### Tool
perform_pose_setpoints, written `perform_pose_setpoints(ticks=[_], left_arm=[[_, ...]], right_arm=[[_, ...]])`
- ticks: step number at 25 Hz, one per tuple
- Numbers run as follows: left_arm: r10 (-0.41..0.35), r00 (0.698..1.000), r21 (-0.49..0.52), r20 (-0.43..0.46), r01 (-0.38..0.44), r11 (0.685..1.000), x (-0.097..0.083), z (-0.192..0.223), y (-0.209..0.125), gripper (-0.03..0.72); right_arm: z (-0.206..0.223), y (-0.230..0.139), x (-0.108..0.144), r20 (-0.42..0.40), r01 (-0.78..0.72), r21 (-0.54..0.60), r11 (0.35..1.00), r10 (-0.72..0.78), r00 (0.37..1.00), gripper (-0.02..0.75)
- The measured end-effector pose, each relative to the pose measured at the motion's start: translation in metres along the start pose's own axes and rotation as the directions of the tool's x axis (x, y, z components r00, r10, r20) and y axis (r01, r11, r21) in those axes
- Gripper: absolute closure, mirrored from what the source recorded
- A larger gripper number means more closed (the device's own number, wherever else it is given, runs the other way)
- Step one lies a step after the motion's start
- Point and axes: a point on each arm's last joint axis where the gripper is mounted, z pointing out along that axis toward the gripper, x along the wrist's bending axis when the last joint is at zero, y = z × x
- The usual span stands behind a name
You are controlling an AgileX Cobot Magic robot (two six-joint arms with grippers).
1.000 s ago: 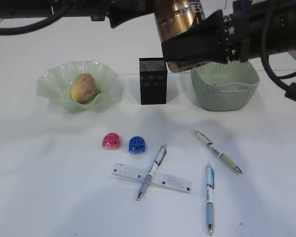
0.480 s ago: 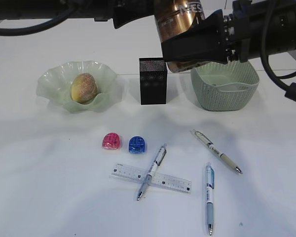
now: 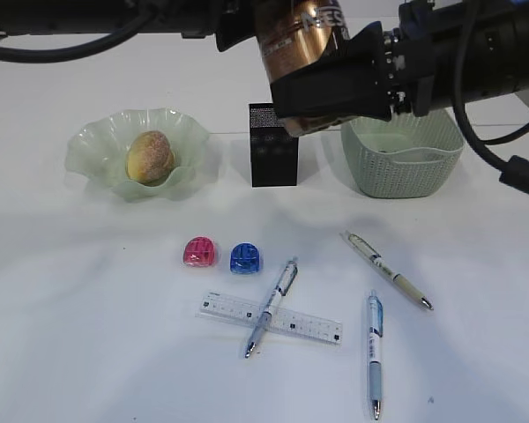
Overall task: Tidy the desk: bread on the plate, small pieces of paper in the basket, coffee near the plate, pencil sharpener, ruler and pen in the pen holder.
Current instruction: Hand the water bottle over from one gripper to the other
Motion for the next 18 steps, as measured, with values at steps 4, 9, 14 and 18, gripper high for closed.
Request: perform_pose_setpoints(ticks=[4, 9, 14, 18], left_arm=[[0.000, 1.000, 0.001, 0.002, 0.000, 1.000, -0.0002, 0.0000, -0.0001, 0.096], [0.000, 1.000, 0.001, 0.003, 0.000, 1.000, -0.0003, 0.0000, -0.0001, 0.113], [-0.001, 1.000, 0.001, 0.006, 0.001, 1.000, -0.0006, 0.0000, -0.0001, 0.214], [-0.001, 1.000, 0.001, 0.006, 0.001, 1.000, -0.0006, 0.0000, -0.0001, 0.302]], right_arm=[[0.0000, 0.0000, 0.0000, 0.000, 0.000, 0.000, 1.000, 0.000, 1.000, 0.241], [0.0000, 0.0000, 0.0000, 0.000, 0.000, 0.000, 1.000, 0.000, 1.000, 0.241], [0.0000, 0.0000, 0.0000, 0.000, 0.000, 0.000, 1.000, 0.000, 1.000, 0.241], [0.0000, 0.0000, 0.0000, 0.000, 0.000, 0.000, 1.000, 0.000, 1.000, 0.241]])
